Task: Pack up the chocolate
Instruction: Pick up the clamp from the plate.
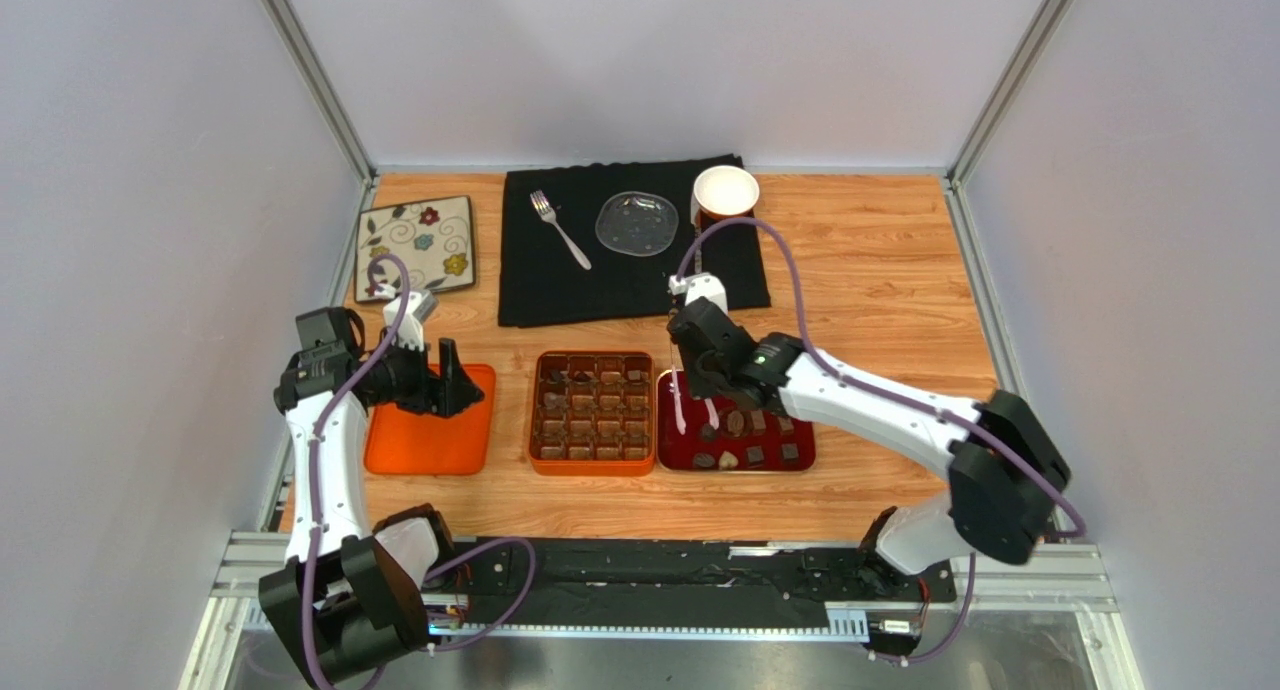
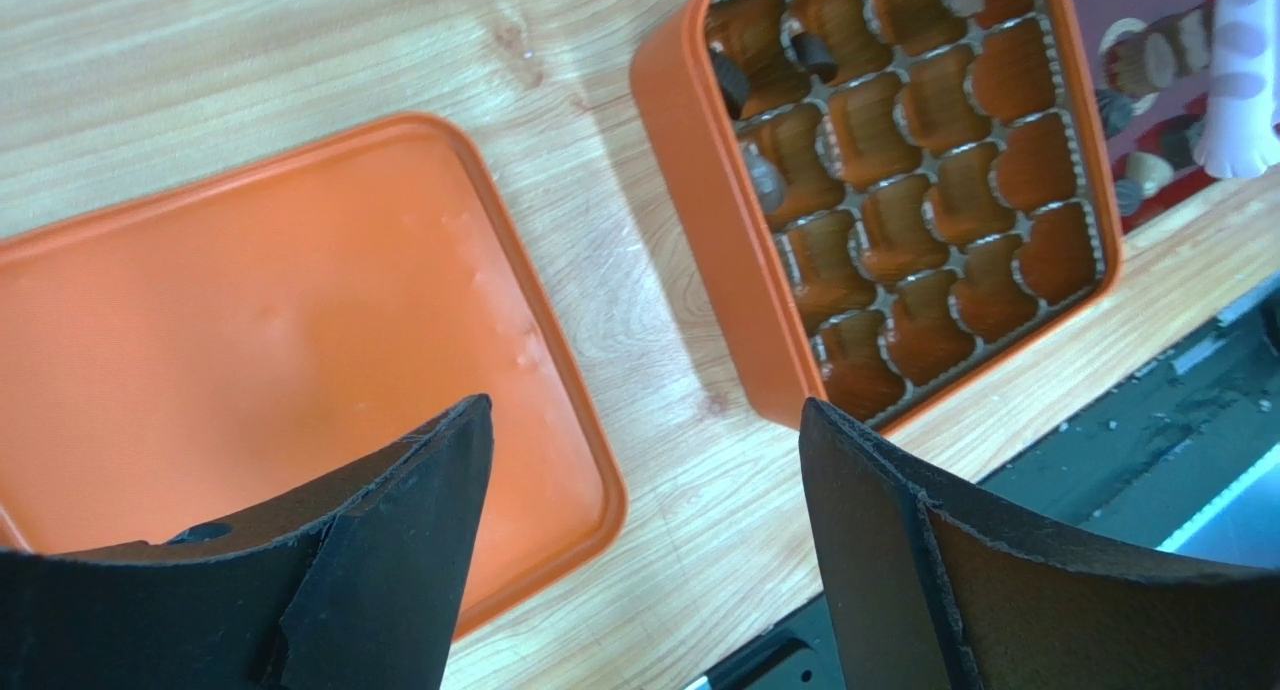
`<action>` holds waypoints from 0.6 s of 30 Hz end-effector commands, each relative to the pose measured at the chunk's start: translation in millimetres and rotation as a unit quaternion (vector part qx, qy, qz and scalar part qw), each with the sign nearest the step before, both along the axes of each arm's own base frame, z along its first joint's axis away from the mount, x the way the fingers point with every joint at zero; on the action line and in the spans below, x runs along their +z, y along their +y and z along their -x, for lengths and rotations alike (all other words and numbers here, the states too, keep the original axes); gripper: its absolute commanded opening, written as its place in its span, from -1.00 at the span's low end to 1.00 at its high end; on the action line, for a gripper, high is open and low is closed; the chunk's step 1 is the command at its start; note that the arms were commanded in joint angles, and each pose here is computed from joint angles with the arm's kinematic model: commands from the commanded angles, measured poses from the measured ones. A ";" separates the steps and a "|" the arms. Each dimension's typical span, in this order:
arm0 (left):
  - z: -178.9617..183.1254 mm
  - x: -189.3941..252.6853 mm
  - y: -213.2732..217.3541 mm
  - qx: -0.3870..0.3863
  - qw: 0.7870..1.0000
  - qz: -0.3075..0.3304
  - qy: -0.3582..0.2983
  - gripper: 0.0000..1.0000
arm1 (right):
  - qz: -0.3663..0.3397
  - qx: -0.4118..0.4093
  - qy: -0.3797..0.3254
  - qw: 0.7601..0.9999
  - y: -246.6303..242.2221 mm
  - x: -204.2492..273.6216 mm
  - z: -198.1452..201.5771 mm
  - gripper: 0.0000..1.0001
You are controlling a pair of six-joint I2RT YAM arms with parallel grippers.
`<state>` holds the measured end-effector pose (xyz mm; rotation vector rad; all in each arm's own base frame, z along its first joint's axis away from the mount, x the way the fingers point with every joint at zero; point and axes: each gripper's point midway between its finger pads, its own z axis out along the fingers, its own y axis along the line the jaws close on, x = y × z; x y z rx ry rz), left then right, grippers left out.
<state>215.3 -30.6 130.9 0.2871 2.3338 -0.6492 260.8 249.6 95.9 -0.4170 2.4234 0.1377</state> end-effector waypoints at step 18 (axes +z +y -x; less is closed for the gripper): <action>78.6 174.1 -119.3 -0.295 0.887 0.280 -0.220 0.98 | -0.500 0.181 -0.321 0.784 91.1 236.5 79.6 -1.00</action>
